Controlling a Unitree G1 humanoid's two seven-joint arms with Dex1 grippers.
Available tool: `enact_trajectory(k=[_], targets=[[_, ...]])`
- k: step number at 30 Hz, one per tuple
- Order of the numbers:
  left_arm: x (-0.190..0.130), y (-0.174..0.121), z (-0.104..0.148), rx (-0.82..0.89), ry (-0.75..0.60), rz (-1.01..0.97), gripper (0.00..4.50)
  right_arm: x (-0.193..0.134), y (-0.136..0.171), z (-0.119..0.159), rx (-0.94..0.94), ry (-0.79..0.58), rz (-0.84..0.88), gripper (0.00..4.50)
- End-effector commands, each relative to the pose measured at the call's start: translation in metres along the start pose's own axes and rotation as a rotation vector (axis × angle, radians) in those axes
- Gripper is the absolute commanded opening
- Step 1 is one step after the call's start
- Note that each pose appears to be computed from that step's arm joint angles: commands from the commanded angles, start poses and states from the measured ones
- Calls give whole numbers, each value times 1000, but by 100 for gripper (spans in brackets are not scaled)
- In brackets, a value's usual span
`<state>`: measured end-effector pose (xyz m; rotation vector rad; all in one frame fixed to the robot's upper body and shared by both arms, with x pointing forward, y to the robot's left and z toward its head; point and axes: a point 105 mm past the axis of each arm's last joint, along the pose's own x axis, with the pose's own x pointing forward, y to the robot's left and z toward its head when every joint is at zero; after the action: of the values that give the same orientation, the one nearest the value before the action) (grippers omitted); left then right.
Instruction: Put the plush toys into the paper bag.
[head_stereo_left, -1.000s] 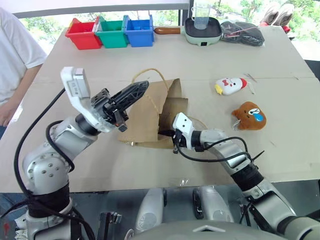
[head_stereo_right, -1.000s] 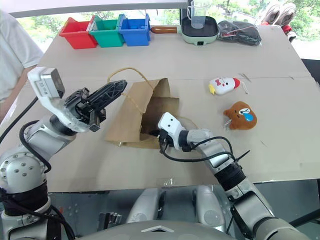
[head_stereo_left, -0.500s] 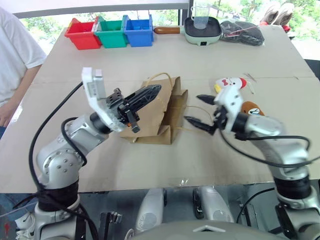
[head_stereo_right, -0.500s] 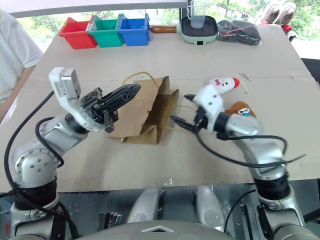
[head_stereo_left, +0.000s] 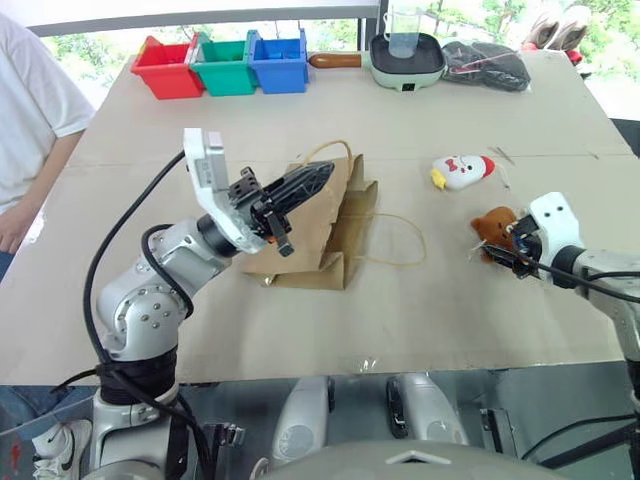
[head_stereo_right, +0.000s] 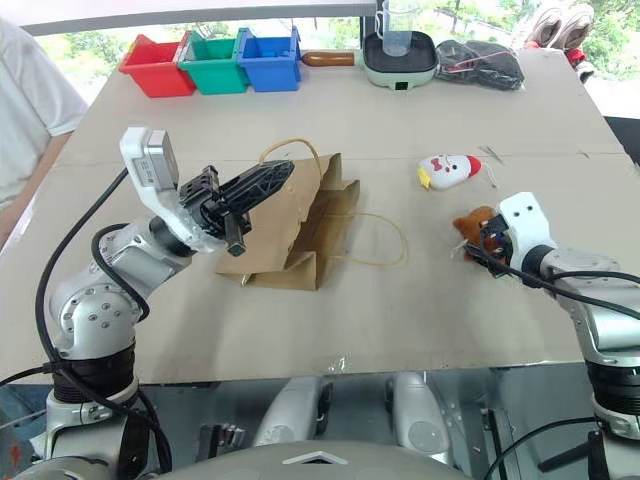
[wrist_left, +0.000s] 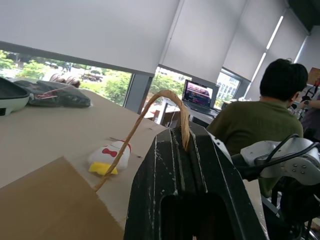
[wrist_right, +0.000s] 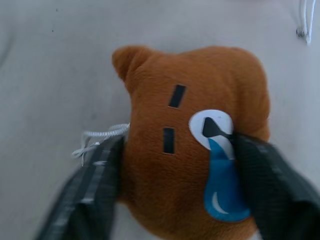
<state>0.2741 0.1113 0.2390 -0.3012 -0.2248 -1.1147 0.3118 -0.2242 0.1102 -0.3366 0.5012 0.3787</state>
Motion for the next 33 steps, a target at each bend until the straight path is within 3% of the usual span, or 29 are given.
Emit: enact_trajectory(k=[1,2,4,8,10,12,16,25,28,32,33], targets=[[3,-9,8,33,-23,-40,0,3,-2,-2,-4,-6,-17,138],[3,-9,9,27,-26,-44,0,0,-3,7,-46,-56,-27,79],[3,-9,9,12,-30,-50,0,-6,0,23,-118,-153,-14,14],[1,-10,8,-18,-13,-74,0,-27,38,85,-195,-476,175,5],[0,-10,7,-25,1,-86,0,-34,60,113,-295,-574,247,5],[1,-10,7,-27,6,-90,0,-34,71,124,-364,-604,281,5],[6,-8,5,-22,13,-101,0,-17,130,143,-590,-636,497,5],[12,-13,-4,2,38,-110,0,21,195,156,-842,-621,772,5],[10,-14,-5,4,35,-105,0,28,212,161,-861,-638,860,109],[7,-15,-3,12,14,-86,0,31,224,154,-873,-647,948,280],[6,-15,-1,15,8,-77,0,30,225,152,-859,-650,967,341]])
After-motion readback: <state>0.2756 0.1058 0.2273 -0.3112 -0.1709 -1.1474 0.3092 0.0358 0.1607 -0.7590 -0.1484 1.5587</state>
